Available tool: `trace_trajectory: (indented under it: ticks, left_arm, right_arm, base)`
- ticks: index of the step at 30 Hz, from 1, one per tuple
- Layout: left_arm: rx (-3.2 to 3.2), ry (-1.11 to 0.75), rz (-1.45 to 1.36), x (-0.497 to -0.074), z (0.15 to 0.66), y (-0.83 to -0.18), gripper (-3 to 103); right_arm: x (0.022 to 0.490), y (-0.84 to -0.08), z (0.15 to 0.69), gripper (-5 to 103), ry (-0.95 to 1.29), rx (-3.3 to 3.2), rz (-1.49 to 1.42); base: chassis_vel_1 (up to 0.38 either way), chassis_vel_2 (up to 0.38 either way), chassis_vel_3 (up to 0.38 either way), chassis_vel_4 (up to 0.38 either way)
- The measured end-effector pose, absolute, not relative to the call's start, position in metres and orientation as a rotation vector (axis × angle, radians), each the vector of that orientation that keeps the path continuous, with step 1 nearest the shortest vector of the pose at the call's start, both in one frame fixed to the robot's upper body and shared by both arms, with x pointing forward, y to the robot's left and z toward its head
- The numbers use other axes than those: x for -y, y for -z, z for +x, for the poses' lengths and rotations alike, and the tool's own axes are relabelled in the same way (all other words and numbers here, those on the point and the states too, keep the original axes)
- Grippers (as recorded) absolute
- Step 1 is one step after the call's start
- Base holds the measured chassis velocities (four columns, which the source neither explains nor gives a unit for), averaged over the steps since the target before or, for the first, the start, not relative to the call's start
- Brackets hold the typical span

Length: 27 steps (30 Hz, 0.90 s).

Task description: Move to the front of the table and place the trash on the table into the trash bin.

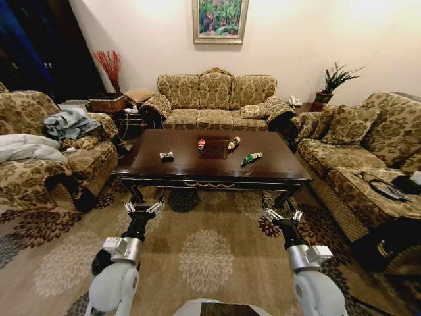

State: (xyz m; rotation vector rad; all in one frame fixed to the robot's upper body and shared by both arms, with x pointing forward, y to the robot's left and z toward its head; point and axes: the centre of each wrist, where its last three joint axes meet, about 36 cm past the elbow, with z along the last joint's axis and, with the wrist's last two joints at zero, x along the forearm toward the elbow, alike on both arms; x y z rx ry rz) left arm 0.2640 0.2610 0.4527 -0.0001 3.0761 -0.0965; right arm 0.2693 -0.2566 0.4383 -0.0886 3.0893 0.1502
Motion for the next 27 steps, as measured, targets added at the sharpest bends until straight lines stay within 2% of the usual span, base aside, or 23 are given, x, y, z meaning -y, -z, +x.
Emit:
trace_trajectory:
  ticks: [3,4,9,12,13,17,27]
  left_arm:
    - [-3.075,0.106,0.011,-0.258,0.265,-0.453,95]
    - [-3.075,0.108,0.016,-0.258,0.265,-0.453,98]
    - [-3.088,0.116,0.016,-0.259,0.268,-0.447,100]
    - [-3.089,0.121,0.016,-0.260,0.269,-0.446,99]
    - [-3.090,0.125,0.016,-0.260,0.271,-0.446,96]
    - [-3.094,0.133,0.015,-0.260,0.272,-0.445,99]
    - [-3.104,0.155,-0.004,-0.259,0.273,-0.442,99]
  right_arm:
    - [0.256,-0.436,0.269,100,-0.154,-3.094,-0.087]
    - [0.256,-0.434,0.269,100,-0.157,-3.098,-0.087]
    - [0.254,-0.429,0.272,100,-0.158,-3.107,-0.092]
    - [0.253,-0.427,0.272,100,-0.157,-3.113,-0.096]
    - [0.253,-0.425,0.272,100,-0.155,-3.117,-0.098]
    - [0.253,-0.423,0.273,100,-0.149,-3.121,-0.102]
    - [0.257,-0.420,0.274,100,-0.143,-3.120,-0.101]
  base:
    - [0.000,0.000,0.000,0.000]
    - [0.000,0.000,0.000,0.000]
    - [0.000,0.000,0.000,0.000]
    - [0.000,0.000,0.000,0.000]
    - [0.000,0.000,0.000,0.000]
    - [0.000,0.000,0.000,0.000]
    - [0.073,0.080,-0.089,-0.081]
